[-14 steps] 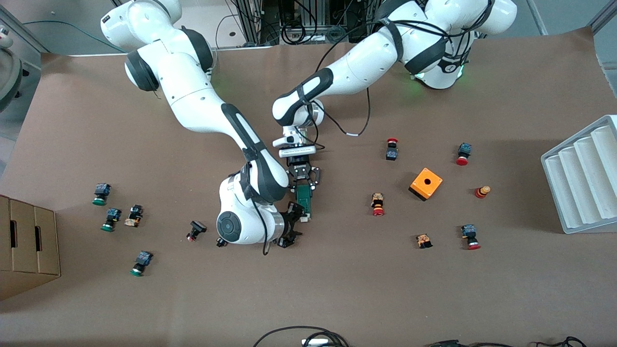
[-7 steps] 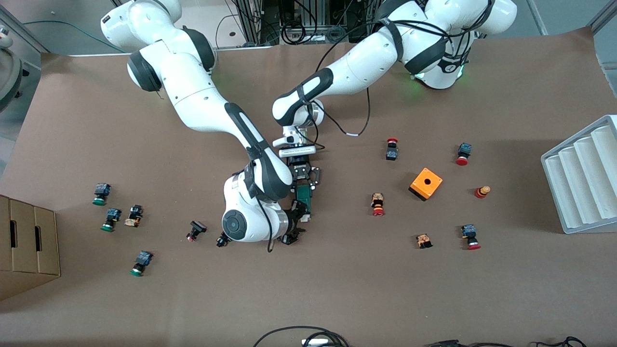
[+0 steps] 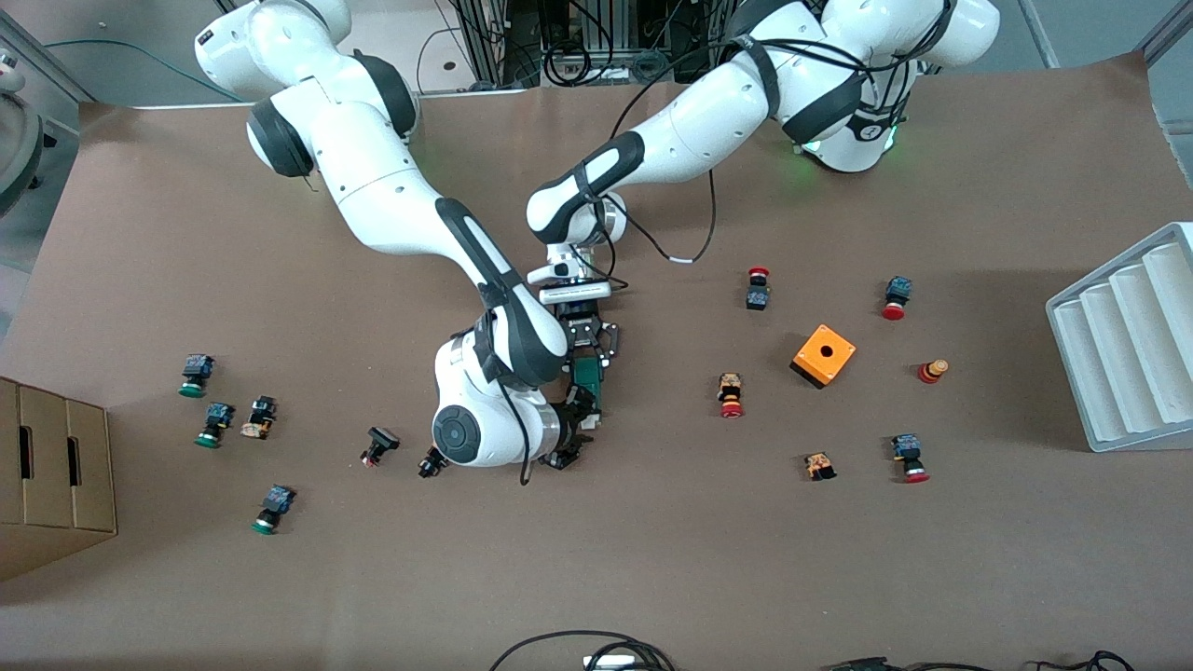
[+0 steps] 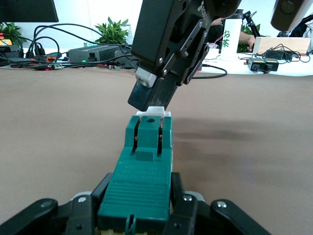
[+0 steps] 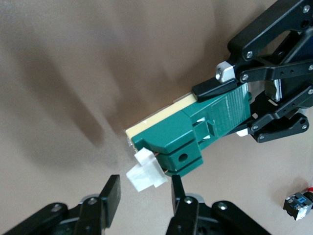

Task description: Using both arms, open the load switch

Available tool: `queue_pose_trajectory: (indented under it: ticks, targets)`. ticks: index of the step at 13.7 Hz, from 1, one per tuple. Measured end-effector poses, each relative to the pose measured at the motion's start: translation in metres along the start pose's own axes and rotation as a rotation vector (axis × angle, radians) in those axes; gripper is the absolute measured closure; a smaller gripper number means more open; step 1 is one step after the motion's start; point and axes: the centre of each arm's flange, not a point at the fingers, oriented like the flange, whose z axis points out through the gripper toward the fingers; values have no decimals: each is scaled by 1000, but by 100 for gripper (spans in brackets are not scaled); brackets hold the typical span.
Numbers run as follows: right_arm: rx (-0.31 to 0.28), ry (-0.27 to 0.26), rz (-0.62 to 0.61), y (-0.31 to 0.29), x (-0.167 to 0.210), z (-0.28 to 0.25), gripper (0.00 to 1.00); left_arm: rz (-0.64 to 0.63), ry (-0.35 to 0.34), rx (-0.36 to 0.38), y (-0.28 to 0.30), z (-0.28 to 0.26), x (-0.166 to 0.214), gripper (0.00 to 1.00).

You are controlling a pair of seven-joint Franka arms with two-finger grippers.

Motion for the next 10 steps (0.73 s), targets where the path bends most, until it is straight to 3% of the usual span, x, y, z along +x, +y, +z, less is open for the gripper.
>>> queue_pose_trajectory:
  ticks: [3,5,10]
  targets:
    - [-8,0,-2,3,-1,2,51,0,0,0,0,0,0,50]
    - [-8,0,0,2,0,2,59,0,0,0,0,0,0,50]
    - [-13,4,1,2,0,3,54,0,0,0,0,0,0,50]
